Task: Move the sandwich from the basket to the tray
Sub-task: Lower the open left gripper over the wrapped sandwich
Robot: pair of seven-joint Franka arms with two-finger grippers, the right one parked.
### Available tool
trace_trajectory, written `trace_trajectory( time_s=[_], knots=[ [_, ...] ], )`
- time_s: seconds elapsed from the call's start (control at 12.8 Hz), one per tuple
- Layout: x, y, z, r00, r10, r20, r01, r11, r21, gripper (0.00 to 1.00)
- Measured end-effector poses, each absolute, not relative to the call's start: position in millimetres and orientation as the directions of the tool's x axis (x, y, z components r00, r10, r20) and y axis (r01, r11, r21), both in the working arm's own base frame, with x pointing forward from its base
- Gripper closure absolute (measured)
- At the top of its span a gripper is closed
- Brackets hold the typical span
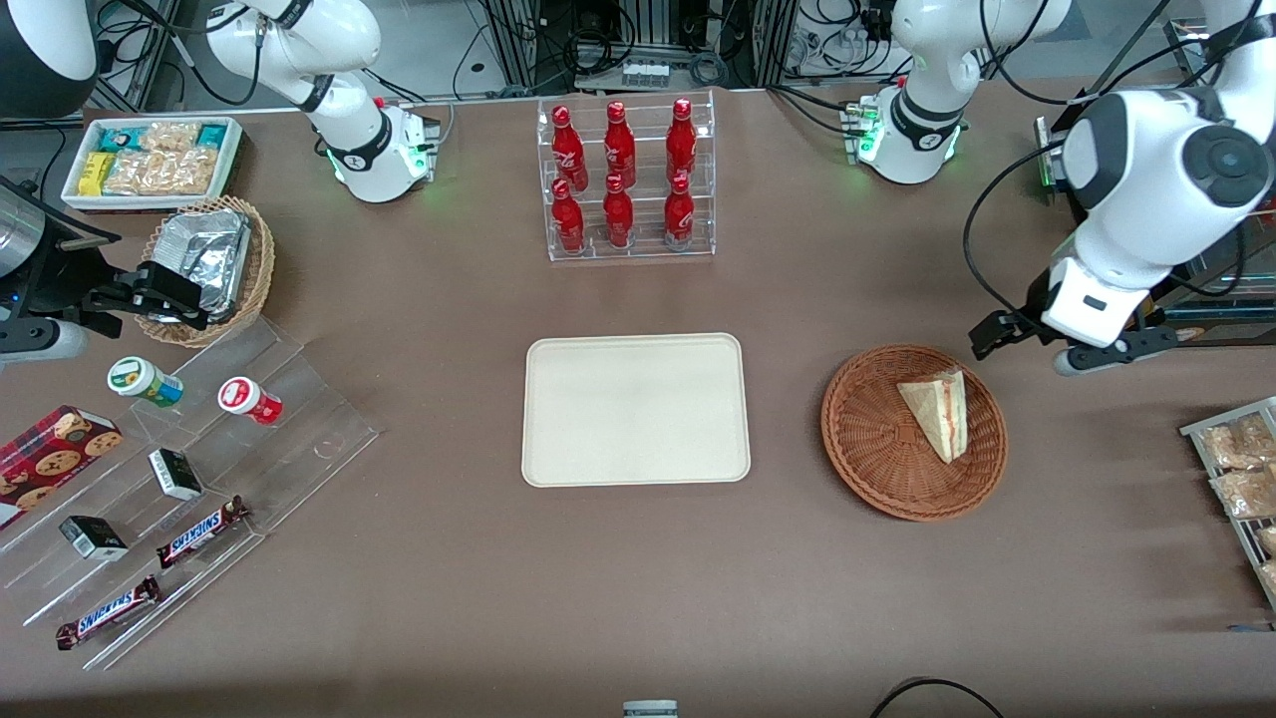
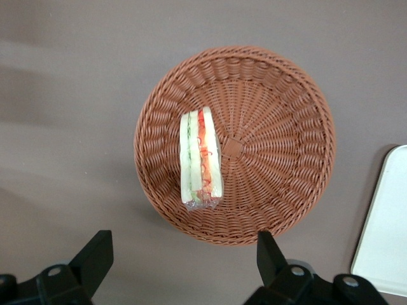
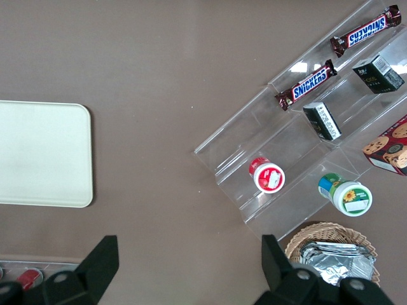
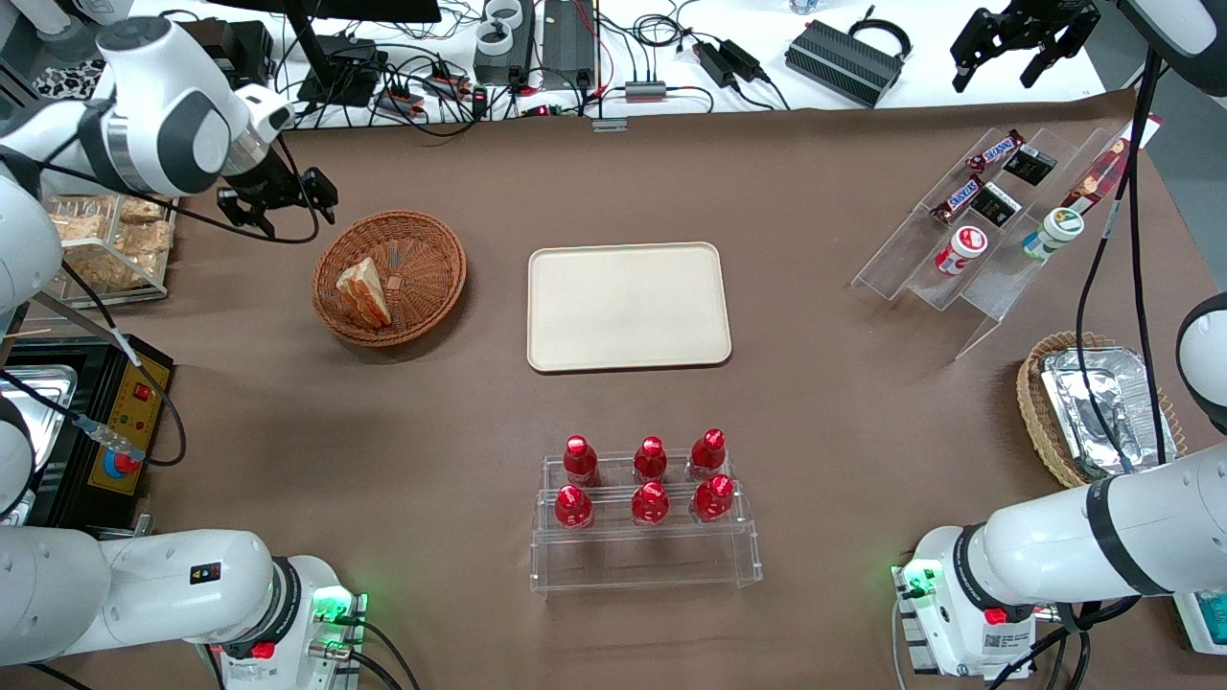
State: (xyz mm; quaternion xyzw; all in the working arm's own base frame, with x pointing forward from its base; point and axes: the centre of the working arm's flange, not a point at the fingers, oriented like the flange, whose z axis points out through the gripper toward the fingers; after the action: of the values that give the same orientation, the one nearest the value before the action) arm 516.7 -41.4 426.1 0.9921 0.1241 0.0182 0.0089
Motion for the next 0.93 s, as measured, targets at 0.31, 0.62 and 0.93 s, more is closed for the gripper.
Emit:
trace_trajectory(
  time_s=[0.31, 0.62, 0.93],
  knots=[
    [510, -41, 406, 0.942, 0.337, 0.003, 0.336, -0.942, 0.014, 0.0],
    [511, -41, 368, 0.943, 0.329, -0.051, 0.33, -0.944, 0.001, 0.0],
    [520, -42, 321, 0.967, 0.242, -0.078, 0.244, -0.97, 0.014, 0.0]
  ],
)
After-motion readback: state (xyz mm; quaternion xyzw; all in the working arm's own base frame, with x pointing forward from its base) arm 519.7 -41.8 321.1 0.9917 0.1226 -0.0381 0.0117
